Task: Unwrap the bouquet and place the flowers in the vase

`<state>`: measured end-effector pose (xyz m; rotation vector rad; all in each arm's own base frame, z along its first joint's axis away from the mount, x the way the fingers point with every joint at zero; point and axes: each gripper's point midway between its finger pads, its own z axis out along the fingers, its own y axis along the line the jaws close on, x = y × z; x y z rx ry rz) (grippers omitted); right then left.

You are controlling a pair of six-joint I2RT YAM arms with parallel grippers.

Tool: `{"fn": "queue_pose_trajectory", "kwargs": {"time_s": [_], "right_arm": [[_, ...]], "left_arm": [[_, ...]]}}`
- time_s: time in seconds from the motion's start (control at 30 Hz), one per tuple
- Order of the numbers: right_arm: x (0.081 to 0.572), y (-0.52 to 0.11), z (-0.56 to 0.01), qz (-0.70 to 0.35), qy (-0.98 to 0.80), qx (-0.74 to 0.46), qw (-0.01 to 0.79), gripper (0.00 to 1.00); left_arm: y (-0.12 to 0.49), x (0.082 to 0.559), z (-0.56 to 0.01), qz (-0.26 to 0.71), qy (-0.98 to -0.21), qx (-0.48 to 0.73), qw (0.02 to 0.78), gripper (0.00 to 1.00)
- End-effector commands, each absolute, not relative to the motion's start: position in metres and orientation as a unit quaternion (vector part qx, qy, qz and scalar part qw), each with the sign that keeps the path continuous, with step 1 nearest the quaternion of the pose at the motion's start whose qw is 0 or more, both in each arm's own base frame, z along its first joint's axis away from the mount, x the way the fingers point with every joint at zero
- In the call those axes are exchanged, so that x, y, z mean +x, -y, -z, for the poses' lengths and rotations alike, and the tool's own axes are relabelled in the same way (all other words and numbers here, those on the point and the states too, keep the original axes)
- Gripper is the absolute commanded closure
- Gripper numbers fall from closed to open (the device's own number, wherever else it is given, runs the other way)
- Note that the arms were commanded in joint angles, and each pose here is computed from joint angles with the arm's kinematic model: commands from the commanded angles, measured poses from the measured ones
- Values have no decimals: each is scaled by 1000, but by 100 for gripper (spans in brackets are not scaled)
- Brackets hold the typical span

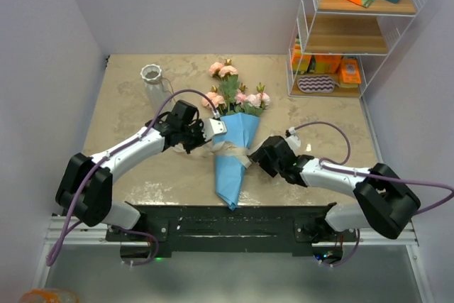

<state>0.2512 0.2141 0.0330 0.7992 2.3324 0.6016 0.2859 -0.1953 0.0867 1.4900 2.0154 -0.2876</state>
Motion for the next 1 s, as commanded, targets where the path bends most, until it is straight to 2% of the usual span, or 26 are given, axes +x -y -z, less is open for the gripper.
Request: {"fn": "queue_pose_trajectory", "kwargs": {"time_s": [0.0,0.2,0.3,0.7,0.87,0.9,0.97], "right_arm": [[258,-223,-60,-276,-837,382,279,37],[255,-234,-46,-277,-828,433,223,37],[261,-233,-38,-269,-818,456,224,38],[291,-221,-40,-272,-747,543,269,56],[301,-235,-33,-278,-751,541,256,75],[301,-237,-32,-279,-753,539,254,83],[299,-237,-26,-278,-755,540,249,93]], "left_arm": [[195,289,-95,105,-752,571,311,100],[195,289,-94,108,-753,570,311,100],[196,288,-95,110,-752,571,311,100],[194,280,-91,116,-750,575,305,100],[193,279,-91,115,-751,575,304,100],[193,279,-92,115,-751,575,305,100],[193,279,-90,114,-751,575,303,100]]}}
